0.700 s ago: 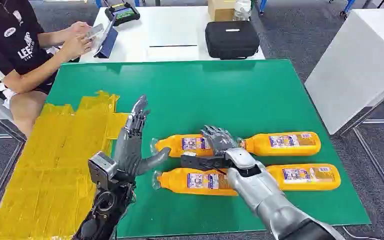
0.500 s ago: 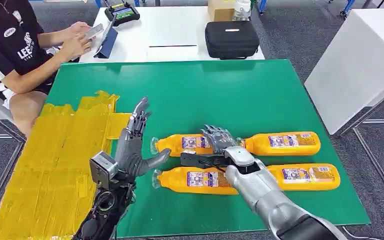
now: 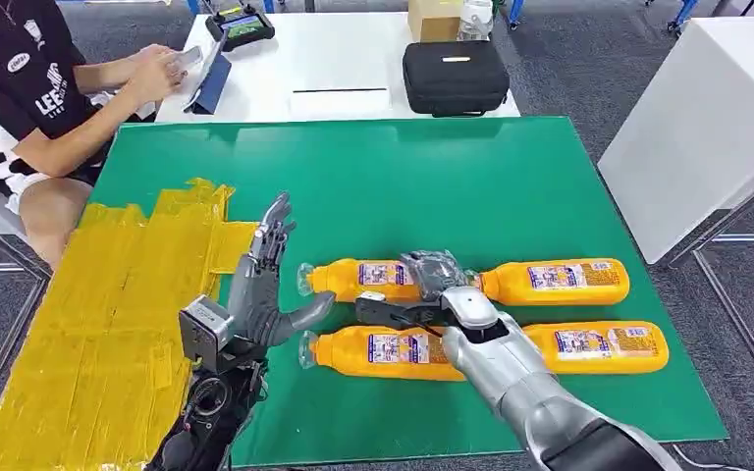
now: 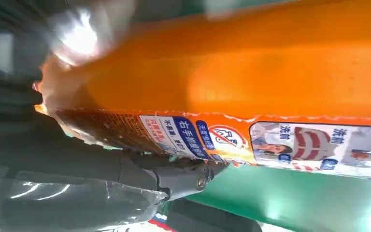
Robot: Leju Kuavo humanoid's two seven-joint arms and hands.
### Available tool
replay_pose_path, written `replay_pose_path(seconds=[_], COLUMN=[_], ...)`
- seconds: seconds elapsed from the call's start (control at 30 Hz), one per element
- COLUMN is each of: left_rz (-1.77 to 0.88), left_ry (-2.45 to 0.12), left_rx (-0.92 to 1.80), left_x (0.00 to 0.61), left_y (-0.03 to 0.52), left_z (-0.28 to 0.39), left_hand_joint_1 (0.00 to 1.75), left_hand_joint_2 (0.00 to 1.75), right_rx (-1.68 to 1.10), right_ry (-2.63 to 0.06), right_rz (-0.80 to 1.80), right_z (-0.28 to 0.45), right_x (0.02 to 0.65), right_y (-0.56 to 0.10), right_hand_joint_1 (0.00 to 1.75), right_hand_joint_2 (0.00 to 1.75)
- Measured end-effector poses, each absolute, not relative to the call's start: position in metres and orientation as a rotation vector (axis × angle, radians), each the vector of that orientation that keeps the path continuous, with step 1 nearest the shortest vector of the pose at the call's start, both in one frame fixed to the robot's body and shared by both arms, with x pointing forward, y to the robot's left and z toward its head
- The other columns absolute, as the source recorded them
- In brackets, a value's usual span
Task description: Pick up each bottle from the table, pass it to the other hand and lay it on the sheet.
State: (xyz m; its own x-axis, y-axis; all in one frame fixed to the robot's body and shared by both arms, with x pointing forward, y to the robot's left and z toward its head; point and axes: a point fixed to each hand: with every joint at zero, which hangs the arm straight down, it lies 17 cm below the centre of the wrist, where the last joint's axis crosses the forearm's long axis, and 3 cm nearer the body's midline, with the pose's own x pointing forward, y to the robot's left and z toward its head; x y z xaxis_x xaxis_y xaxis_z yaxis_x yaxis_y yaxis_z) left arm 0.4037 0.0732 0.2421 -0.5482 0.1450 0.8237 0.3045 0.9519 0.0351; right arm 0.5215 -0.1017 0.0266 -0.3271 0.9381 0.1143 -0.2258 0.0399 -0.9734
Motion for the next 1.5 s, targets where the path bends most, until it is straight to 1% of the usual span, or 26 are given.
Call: replay_pose_path(seconds=[0.23, 0.57, 0.63, 0.67, 0.77, 0.83, 0.93, 1.0, 1.07, 1.23, 1.37, 1.5], left_rz=[-0.216, -0.217, -0.216, -0.216, -0.215, -0.212, -0.211, -0.208, -0.201, -0.205, -0.205, -0.197], left_ry=[-2.154, -2.154, -2.153, -2.152, -2.147, -2.132, -2.107, -2.094, -2.092, -2.104, -2.102, -2.107], left_rx=[-0.317, -0.318, -0.317, -0.317, -0.312, -0.301, -0.286, -0.286, -0.259, -0.209, -0.207, -0.210], left_x=[0.404, 0.404, 0.404, 0.404, 0.405, 0.407, 0.411, 0.413, 0.416, 0.422, 0.422, 0.422], left_y=[0.073, 0.073, 0.073, 0.073, 0.074, 0.074, 0.075, 0.074, 0.077, 0.078, 0.078, 0.079], left_z=[0.241, 0.241, 0.240, 0.240, 0.239, 0.237, 0.235, 0.235, 0.234, 0.241, 0.240, 0.242], left_hand_joint_1=[0.00, 0.00, 0.00, 0.00, 0.00, 0.00, 0.00, 0.00, 0.00, 0.00, 0.00, 0.00], left_hand_joint_2=[1.75, 1.75, 1.75, 1.75, 1.75, 1.75, 1.75, 1.75, 1.75, 1.75, 1.75, 1.75], right_rx=[-0.832, -0.825, -0.830, -0.832, -0.789, -0.707, -0.568, -0.494, -0.451, -0.377, -0.301, -0.249], right_ry=[-1.407, -1.410, -1.449, -1.501, -1.756, -1.851, -1.941, -1.956, -1.953, -1.971, -1.980, -1.998], right_rz=[1.405, 1.404, 1.378, 1.332, 1.025, 0.815, 0.466, 0.281, 0.156, -0.014, -0.034, -0.001], right_z=[0.042, 0.041, 0.047, 0.055, 0.105, 0.125, 0.147, 0.154, 0.155, 0.159, 0.160, 0.163], right_x=[0.526, 0.525, 0.525, 0.525, 0.526, 0.523, 0.515, 0.511, 0.508, 0.496, 0.491, 0.488], right_y=[-0.102, -0.102, -0.101, -0.100, -0.104, -0.114, -0.139, -0.156, -0.169, -0.177, -0.167, -0.151], right_hand_joint_1=[1.75, 1.75, 1.75, 1.75, 1.75, 1.75, 1.75, 1.75, 1.75, 1.75, 1.75, 1.75], right_hand_joint_2=[1.75, 1.75, 1.75, 1.75, 1.75, 1.75, 1.75, 1.75, 1.75, 1.75, 1.75, 1.75])
